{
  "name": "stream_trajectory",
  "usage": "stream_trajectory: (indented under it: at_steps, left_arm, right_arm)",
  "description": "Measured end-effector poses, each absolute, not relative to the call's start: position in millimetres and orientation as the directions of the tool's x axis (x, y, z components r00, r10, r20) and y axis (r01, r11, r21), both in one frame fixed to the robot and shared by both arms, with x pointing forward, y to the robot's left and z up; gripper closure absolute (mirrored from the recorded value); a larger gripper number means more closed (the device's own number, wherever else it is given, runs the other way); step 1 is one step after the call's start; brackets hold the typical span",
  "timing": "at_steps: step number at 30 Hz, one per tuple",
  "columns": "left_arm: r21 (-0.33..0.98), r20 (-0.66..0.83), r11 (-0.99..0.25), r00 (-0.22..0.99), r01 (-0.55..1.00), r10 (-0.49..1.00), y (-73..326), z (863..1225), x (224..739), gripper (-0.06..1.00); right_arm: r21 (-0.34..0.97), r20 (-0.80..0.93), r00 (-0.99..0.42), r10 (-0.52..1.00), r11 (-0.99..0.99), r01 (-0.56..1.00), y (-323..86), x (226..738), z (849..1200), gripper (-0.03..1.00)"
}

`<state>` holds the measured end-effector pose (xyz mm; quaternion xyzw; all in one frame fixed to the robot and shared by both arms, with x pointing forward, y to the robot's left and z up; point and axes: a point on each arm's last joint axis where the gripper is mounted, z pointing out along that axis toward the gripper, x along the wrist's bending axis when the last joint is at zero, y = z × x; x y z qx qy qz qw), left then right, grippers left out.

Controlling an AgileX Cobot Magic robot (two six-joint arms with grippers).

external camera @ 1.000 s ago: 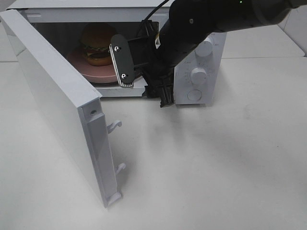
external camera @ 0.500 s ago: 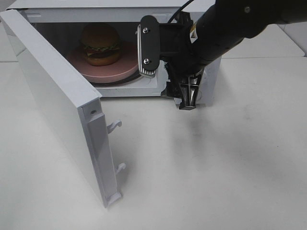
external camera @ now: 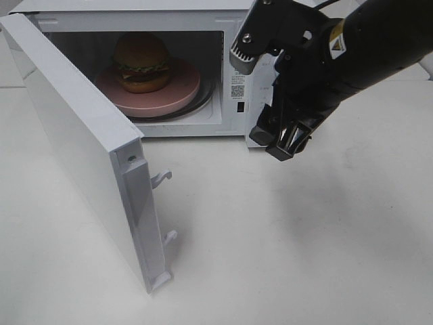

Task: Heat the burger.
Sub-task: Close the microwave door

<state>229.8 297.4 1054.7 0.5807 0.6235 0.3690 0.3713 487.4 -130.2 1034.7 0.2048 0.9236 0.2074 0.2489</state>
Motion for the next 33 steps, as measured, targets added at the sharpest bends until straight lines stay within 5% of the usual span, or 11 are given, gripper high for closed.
stream_trajectory:
  at_steps: [12, 33]
  left_arm:
    - [0.891, -0.034, 0.053, -0.05, 0.45, 0.998, 297.4, 1054.7, 229.8, 0.05]
    - [0.891, -0.034, 0.053, -0.05, 0.45, 0.998, 297.4, 1054.7, 229.8, 0.05]
  right_arm:
    - [0.389, -0.178, -0.622, 0.763, 0.635, 0.667, -168.4, 441.8, 1057.8, 0.21]
    - [0.376, -0.157, -0.548, 0.821, 0.563, 0.736, -224.3, 366.8, 1081.6, 0.21]
